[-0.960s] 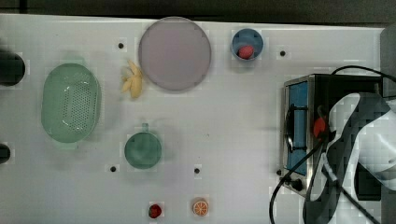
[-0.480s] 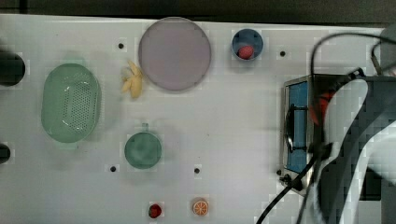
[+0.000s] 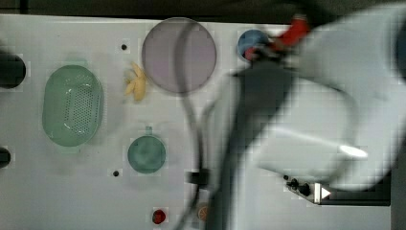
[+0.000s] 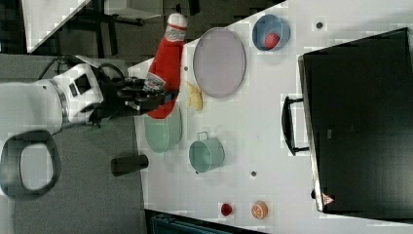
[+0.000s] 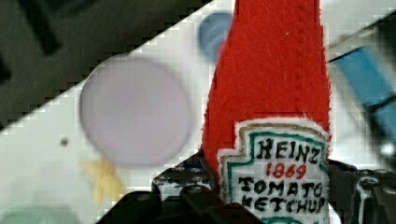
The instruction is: Pick Ketchup from oven and place it on table.
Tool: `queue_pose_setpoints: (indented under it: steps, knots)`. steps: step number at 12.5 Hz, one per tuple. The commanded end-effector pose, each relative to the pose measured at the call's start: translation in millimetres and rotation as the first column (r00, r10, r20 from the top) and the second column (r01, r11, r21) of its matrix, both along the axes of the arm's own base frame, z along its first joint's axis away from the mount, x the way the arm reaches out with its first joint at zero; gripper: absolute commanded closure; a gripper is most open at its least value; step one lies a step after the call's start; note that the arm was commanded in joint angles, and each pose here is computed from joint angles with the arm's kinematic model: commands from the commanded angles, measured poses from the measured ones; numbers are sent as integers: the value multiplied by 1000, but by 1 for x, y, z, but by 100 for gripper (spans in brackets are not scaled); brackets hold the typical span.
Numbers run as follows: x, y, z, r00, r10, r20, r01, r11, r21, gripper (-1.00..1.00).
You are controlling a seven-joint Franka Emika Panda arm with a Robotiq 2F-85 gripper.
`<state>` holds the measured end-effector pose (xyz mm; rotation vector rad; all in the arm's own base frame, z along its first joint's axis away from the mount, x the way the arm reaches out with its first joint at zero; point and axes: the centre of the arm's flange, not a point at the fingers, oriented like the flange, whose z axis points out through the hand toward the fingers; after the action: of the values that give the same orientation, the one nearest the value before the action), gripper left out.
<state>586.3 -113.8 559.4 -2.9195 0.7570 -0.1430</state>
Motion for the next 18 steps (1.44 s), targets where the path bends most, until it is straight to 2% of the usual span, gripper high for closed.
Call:
queue_pose_setpoints:
  steps: [1,3,8,12,15,18]
  knots:
    - [4,61,-82,981,81,-177,-85,996,-19,-29]
    - [-7,82,-116,972,40,-230,-52,998,-46,-29]
    - [-27,111,-202,978,28,-208,-42,997,-63,-29]
    - [-57,97,-285,966,-4,-259,-16,997,-77,-29]
    - [-77,93,-331,980,-15,-199,-4,996,-94,-29]
    - [-86,85,-359,985,-30,-168,12,994,-110,-35]
